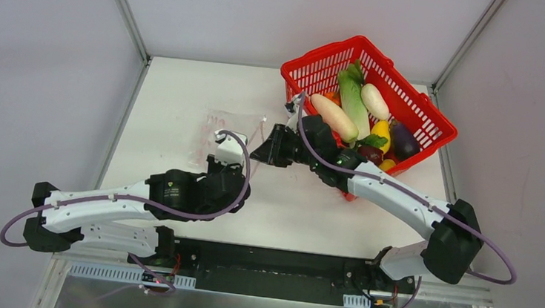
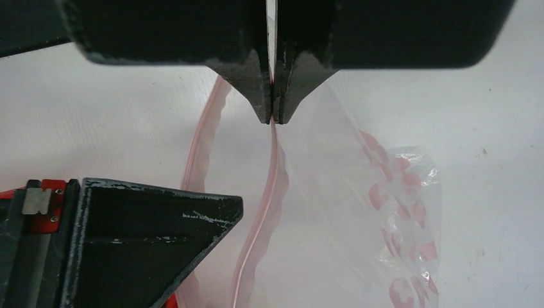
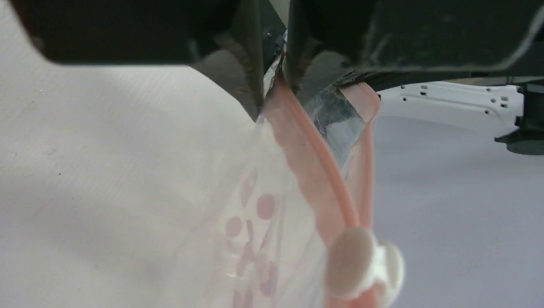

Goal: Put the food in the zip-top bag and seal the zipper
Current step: Open the zipper of the food storage bag at the center of the board.

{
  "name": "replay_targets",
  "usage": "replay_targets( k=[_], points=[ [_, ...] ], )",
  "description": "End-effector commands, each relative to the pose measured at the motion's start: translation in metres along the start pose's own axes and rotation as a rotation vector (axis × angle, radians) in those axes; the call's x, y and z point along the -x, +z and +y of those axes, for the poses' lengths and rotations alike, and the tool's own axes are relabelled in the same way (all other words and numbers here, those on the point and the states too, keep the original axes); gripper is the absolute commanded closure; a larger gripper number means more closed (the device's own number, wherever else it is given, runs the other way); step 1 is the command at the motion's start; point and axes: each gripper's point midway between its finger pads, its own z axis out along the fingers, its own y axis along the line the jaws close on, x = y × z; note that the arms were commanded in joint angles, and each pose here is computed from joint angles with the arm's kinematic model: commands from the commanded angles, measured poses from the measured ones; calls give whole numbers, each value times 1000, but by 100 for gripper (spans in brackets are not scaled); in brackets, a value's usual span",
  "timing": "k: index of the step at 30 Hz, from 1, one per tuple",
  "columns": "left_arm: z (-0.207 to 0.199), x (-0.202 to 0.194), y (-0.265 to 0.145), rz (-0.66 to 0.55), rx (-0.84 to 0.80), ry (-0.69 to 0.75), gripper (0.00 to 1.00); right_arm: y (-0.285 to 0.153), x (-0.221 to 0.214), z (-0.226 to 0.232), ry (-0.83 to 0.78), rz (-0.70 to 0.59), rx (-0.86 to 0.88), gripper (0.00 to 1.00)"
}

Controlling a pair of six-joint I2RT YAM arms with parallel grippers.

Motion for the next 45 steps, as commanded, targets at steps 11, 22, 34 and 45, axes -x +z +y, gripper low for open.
replay_targets(
  k=[11,22,34,45],
  points=[
    [2,-2,12,-38,49,-102,56,-4,20,37,212,-95,155,100],
    [31,-23,12,-22,147,-155,72,-3,18,31,195,-85,117,100],
    [74,35,-20,-120,295,-201,100,1,-2,-40,-22,-5,-202,97],
    [64,31,-18,-40,388,-181,100,3,23,-41,-41,1,-167,95]
  ],
)
